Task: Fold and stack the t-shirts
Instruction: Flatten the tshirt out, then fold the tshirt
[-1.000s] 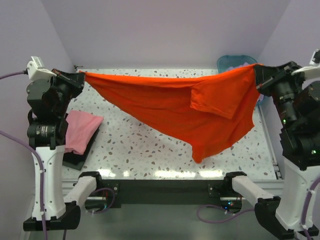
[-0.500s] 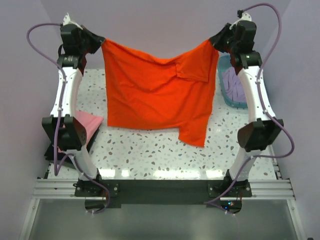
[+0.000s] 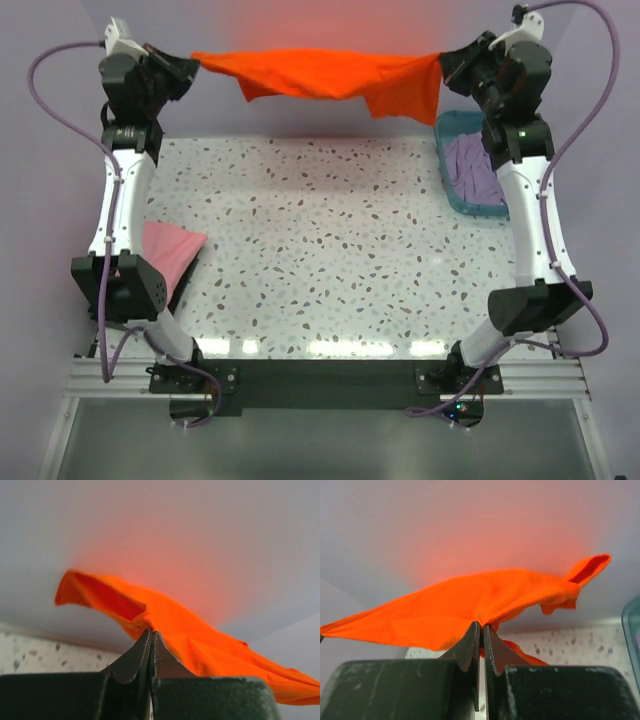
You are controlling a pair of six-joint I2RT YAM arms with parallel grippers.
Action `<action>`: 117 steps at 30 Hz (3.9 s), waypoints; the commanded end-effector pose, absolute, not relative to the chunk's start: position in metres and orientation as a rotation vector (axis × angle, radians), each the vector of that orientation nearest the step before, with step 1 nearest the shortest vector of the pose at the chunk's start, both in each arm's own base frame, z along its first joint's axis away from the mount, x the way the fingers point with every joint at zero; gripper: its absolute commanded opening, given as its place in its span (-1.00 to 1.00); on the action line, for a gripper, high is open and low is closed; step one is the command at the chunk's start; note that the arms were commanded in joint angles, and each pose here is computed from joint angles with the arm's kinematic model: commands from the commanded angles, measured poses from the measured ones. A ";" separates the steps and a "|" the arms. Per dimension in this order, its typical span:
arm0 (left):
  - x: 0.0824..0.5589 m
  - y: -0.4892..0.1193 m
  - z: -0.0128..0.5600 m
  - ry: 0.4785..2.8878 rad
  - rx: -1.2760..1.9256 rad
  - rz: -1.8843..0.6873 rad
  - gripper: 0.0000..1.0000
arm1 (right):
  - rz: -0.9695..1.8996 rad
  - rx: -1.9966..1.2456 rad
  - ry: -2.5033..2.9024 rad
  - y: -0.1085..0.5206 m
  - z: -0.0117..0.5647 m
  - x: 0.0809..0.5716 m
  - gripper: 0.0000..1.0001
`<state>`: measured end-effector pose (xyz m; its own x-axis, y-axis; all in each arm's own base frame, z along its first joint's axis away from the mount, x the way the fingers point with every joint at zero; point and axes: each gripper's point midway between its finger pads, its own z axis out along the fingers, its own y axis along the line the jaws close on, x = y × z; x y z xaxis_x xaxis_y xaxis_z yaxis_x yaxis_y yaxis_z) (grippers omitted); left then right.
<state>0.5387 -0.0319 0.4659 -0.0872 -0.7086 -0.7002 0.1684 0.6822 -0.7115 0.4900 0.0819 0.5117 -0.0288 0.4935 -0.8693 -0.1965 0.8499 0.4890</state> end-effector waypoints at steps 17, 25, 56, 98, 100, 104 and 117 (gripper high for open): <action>0.384 -0.036 0.061 2.213 -0.951 -0.567 -1.00 | 0.078 0.594 2.454 0.028 0.097 0.391 -0.44; 0.358 -0.031 0.052 2.247 -0.963 -0.501 -1.00 | 0.009 0.606 2.442 0.015 0.098 0.342 0.63; 0.325 -0.032 0.039 2.242 -0.970 -0.494 -1.00 | 0.013 0.586 2.574 0.075 0.014 0.200 0.00; 0.323 -0.014 0.078 2.130 -0.966 -0.397 -1.00 | 0.335 0.488 2.357 0.089 0.163 0.188 -1.00; 0.331 -0.015 0.077 2.142 -0.972 -0.401 -1.00 | 0.307 0.477 2.324 0.089 0.177 0.203 -1.00; 0.357 -0.019 0.088 2.136 -0.965 -0.415 -1.00 | 0.176 0.427 2.342 0.092 0.176 0.235 -1.00; 0.422 -0.028 0.091 2.167 -0.998 -0.415 -1.00 | 0.166 0.503 2.325 0.085 0.170 0.327 -1.00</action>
